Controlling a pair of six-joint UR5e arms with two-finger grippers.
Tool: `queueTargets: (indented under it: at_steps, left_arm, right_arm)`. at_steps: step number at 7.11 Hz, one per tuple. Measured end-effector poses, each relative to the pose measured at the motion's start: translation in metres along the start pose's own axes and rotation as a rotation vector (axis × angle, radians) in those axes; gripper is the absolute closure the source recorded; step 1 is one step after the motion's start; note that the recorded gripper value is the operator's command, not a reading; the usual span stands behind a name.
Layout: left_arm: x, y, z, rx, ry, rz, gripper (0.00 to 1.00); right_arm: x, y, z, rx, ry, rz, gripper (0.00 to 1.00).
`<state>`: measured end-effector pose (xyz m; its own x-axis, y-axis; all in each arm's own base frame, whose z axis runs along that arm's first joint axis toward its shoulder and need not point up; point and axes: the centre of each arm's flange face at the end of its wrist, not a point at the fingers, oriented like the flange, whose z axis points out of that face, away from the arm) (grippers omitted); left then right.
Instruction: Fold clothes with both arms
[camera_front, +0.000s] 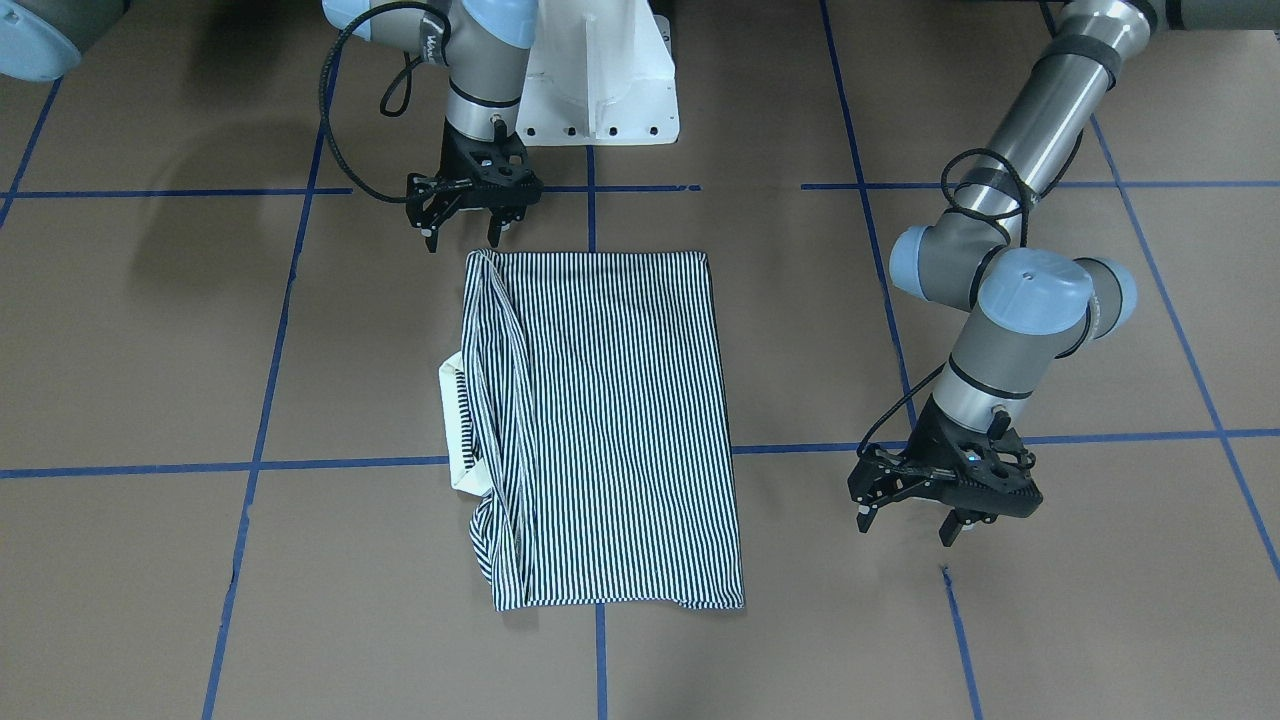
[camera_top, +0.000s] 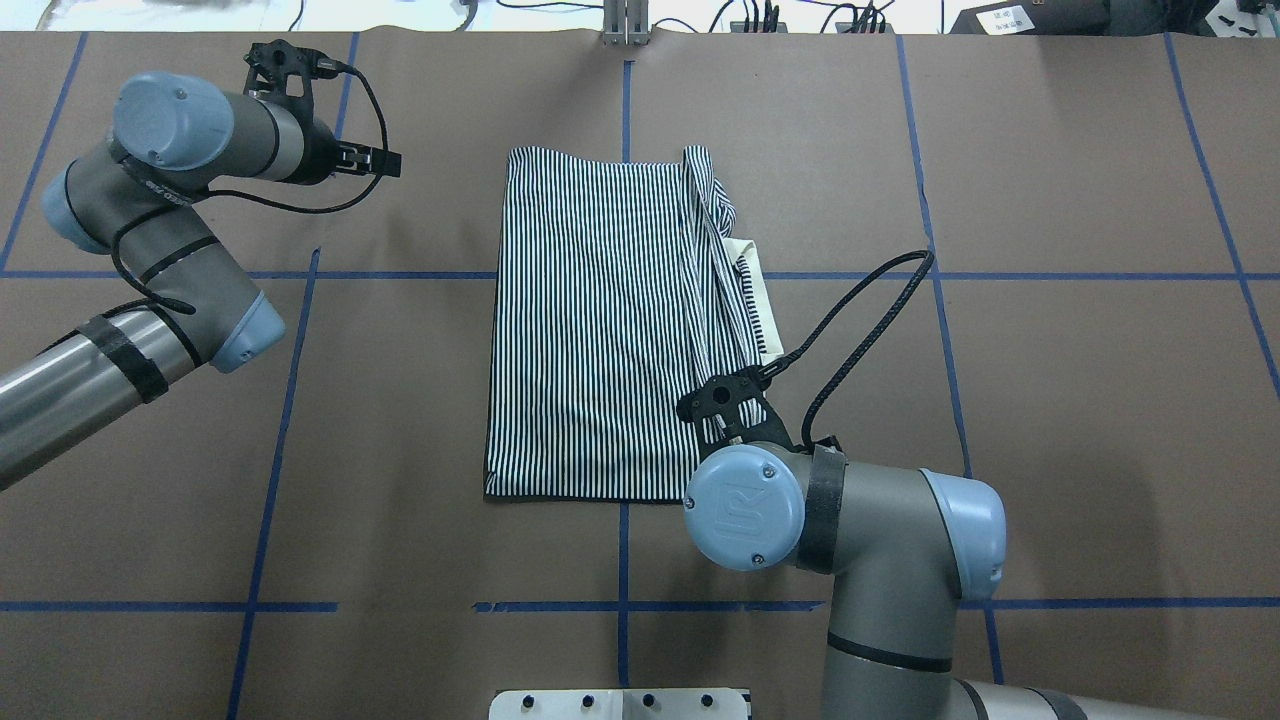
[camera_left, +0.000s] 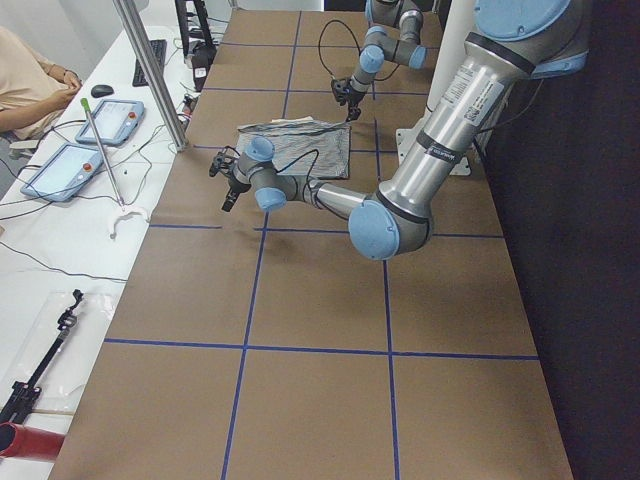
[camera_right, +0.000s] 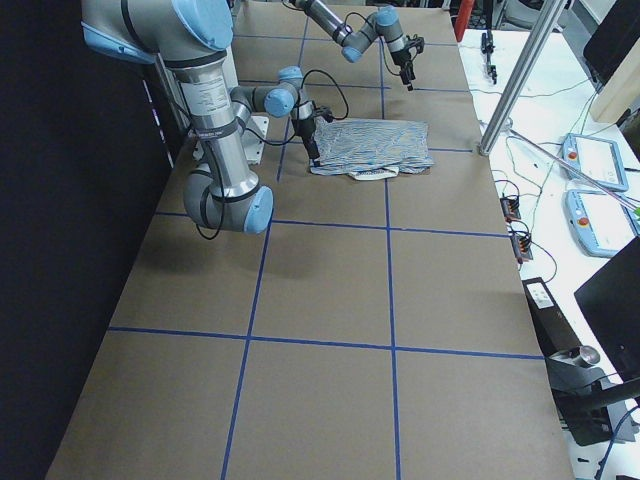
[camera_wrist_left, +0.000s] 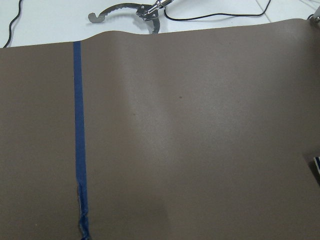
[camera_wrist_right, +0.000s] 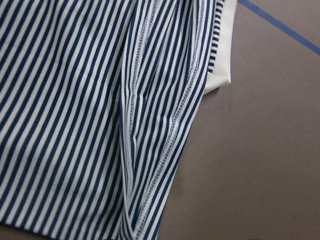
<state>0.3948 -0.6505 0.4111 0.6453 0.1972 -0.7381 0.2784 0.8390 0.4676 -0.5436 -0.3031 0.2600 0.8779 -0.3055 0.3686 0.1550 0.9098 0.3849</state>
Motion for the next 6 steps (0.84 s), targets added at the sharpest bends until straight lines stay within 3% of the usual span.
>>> queueTargets:
  at_steps: [1,2,3,5,6]
  left_arm:
    - [0.0,0.0,0.0,0.0,0.0,-0.001,0.0]
    - [0.001,0.0,0.0,0.0,0.001,-0.006,0.0]
    - [0.001,0.0,0.0,0.001,0.002,-0.014,0.0]
    - [0.001,0.0,0.0,0.001,0.003,-0.022,0.0]
    - [0.002,0.001,0.0,-0.001,0.004,-0.022,0.0]
  right_arm:
    - [0.0,-0.006,0.001,0.012,-0.011,0.003,0.56]
    - [-0.003,-0.01,0.008,0.024,-0.025,0.009,0.74]
    - [-0.007,-0.013,0.017,0.033,-0.037,0.014,0.74]
    - [-0.012,-0.015,0.023,0.037,-0.047,0.016,0.94]
    - [-0.014,-0.015,0.022,0.038,-0.05,0.017,0.94]
